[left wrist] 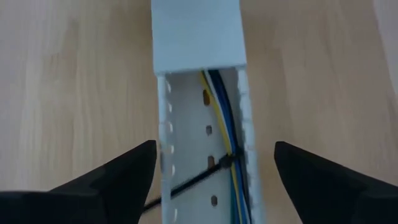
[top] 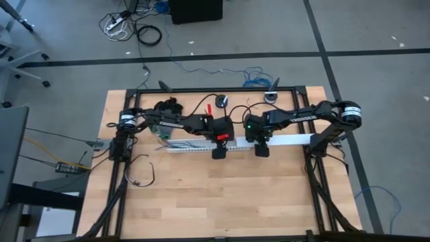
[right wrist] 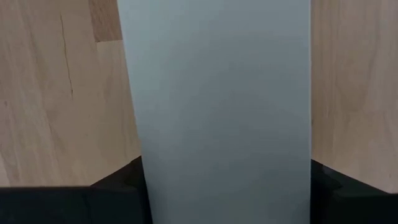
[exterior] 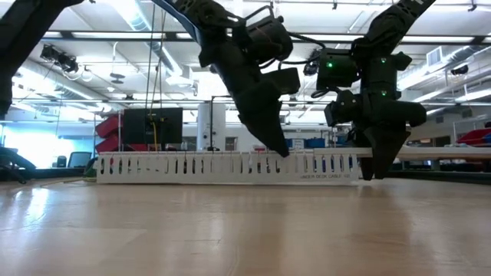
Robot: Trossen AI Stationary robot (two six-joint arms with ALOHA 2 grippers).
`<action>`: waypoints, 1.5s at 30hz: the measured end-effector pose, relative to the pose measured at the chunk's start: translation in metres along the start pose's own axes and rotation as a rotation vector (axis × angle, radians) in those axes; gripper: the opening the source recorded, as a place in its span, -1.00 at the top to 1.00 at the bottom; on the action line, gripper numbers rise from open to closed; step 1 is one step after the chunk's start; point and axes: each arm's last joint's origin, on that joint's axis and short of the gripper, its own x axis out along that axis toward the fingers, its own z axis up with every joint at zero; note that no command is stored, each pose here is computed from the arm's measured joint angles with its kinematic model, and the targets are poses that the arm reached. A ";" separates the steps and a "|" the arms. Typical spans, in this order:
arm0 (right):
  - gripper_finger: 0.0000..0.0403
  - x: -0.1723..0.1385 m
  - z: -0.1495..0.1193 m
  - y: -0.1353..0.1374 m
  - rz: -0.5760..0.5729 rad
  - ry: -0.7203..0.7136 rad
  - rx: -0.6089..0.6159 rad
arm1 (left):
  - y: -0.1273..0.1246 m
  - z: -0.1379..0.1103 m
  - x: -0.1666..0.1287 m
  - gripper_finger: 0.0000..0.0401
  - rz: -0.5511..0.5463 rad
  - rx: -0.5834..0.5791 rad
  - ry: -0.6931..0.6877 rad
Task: Ziptie cables
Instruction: Close the white cable duct
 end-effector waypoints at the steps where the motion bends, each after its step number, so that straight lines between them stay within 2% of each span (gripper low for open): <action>1: -0.13 0.000 0.000 0.000 0.000 0.000 0.000 | 0.000 0.000 0.001 -0.62 0.000 0.001 -0.002; 10: -0.13 0.000 0.000 0.000 -0.003 0.000 0.001 | 0.001 -0.005 0.016 -0.64 0.028 0.004 0.021; 17: -0.13 0.000 0.001 0.000 -0.004 -0.006 -0.002 | 0.002 -0.002 0.022 -0.63 0.046 0.008 -0.026; 30: -0.13 0.000 0.001 0.000 -0.005 -0.008 -0.001 | 0.002 0.001 0.022 -0.39 0.052 0.006 -0.054; 45: -0.13 0.000 0.002 0.000 -0.001 -0.020 -0.005 | 0.002 0.003 0.022 -0.24 0.053 0.003 -0.073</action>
